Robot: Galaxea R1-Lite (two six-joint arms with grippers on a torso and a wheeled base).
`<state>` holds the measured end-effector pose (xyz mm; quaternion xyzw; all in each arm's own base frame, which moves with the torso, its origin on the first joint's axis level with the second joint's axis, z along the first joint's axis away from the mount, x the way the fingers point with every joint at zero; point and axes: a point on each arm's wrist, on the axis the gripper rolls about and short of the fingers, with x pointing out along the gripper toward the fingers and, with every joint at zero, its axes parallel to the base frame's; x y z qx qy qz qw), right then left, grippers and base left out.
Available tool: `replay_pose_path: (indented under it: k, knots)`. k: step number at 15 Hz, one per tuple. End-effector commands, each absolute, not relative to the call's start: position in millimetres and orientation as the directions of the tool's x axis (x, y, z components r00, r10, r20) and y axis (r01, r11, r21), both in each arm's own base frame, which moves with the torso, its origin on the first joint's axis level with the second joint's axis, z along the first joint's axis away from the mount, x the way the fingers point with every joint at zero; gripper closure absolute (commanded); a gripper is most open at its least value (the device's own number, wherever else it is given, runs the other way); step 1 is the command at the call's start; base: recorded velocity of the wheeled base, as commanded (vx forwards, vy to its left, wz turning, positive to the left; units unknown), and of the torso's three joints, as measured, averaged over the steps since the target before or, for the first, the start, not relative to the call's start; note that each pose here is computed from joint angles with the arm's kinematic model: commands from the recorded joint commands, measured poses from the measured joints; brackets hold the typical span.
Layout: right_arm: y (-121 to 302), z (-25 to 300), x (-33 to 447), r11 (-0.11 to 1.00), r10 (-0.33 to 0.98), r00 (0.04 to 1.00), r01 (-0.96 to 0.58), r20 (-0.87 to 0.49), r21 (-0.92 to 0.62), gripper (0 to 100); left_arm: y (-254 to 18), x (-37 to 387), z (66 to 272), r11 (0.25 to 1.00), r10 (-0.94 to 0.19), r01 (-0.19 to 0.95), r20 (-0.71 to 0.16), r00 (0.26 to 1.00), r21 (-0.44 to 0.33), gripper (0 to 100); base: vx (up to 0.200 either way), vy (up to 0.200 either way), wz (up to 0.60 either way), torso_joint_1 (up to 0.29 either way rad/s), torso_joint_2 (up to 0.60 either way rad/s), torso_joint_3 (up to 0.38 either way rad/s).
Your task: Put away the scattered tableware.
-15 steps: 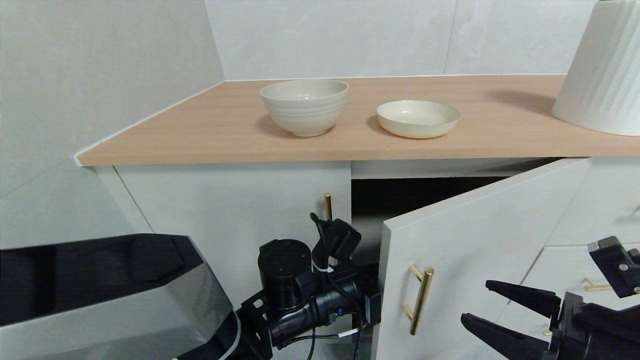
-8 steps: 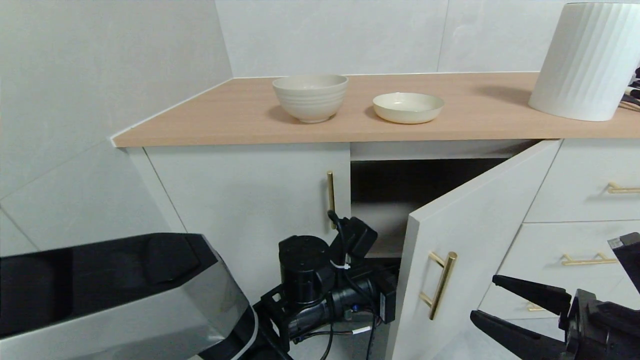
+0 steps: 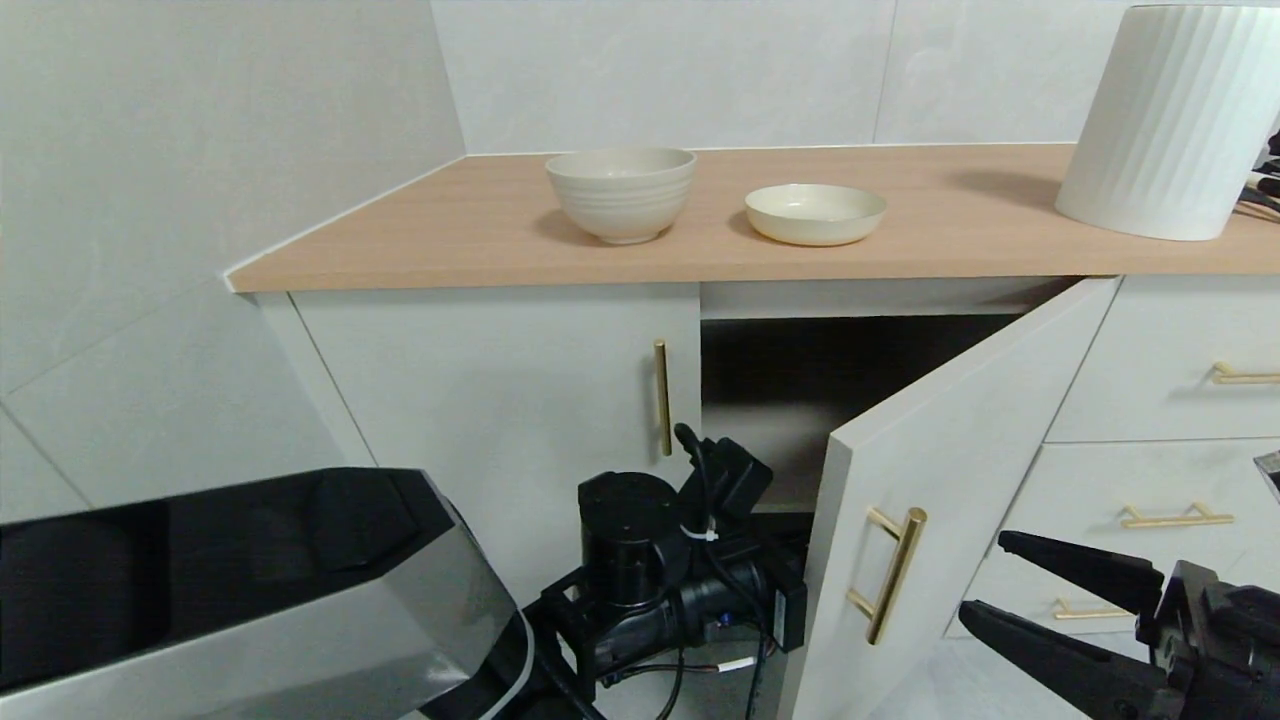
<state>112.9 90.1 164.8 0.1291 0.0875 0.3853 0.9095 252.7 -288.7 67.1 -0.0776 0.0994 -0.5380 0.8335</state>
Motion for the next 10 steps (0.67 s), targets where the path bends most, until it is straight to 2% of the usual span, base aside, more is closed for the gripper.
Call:
replay_pose_path:
  k: [1, 3, 6, 10]
  knots:
    - [83.6, 181.6, 109.4, 0.672, 0.710, 0.704, -0.680, 0.005, 0.294, 0, -293.6, 253.3, 68.3, 0.403, -0.915, 0.884, -0.086, 0.394, -0.237, 100, 0.000, 0.000, 0.00, 0.000, 0.00, 0.000]
    - [78.4, 197.3, 102.5, 0.664, 0.711, 0.702, -0.691, 0.045, 0.287, 0, -293.6, 253.3, 67.8, 0.406, -0.914, 0.881, -0.102, 0.393, -0.244, 100, 0.000, 0.000, 0.00, 0.000, 0.00, 0.000]
    - [72.4, 212.8, 94.0, 0.657, 0.713, 0.698, -0.699, 0.066, 0.283, 0, -294.9, 254.2, 67.5, 0.398, -0.918, 0.883, -0.100, 0.385, -0.248, 100, -0.200, 0.000, 0.00, 0.004, 0.00, 0.002]
    - [71.8, 224.7, 93.1, 0.649, 0.712, 0.694, -0.709, 0.106, 0.275, 0, -296.0, 254.6, 69.5, 0.385, -0.923, 0.886, -0.125, 0.364, -0.257, 100, 0.000, 0.000, 0.00, 0.000, 0.00, 0.000]
